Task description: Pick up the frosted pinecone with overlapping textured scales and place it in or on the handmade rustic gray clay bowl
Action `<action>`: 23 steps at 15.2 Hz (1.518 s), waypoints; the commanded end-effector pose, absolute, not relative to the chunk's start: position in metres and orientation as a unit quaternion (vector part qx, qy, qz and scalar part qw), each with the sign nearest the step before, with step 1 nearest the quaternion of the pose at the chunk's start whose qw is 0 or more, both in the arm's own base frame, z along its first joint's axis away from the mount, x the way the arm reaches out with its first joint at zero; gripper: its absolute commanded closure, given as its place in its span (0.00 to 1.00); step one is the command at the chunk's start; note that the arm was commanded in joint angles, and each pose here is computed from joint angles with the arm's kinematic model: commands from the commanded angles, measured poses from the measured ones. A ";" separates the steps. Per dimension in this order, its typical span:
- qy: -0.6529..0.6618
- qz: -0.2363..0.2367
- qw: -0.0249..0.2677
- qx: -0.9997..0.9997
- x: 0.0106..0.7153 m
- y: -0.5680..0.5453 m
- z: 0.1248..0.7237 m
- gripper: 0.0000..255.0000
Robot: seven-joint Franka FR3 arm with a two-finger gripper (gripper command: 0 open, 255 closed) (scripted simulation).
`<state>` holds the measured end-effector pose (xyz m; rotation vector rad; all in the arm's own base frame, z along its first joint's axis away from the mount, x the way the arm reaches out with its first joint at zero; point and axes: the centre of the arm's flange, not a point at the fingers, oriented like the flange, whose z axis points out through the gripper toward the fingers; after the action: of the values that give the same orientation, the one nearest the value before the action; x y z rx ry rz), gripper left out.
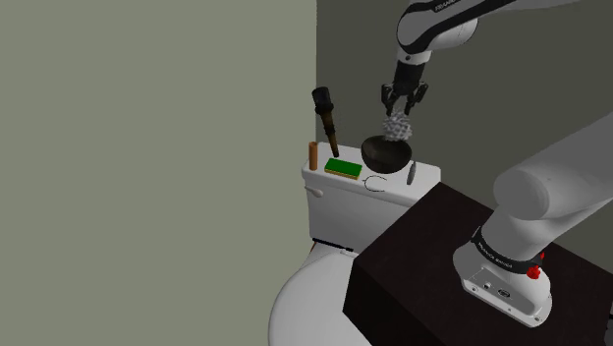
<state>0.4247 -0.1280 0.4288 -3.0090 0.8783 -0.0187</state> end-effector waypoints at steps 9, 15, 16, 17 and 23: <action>0.280 -0.006 0.003 -0.960 0.425 -0.128 0.375 1.00; 0.280 -0.006 0.003 -0.960 0.425 -0.128 0.360 0.00; 0.281 0.011 0.012 -0.960 0.438 -0.139 0.354 0.00; 0.281 0.028 0.020 -0.959 0.451 -0.151 0.348 0.00; 0.282 0.089 0.049 -0.954 0.496 -0.190 0.308 0.00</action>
<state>0.4892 -0.1793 0.3327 -2.8998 0.8800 0.3014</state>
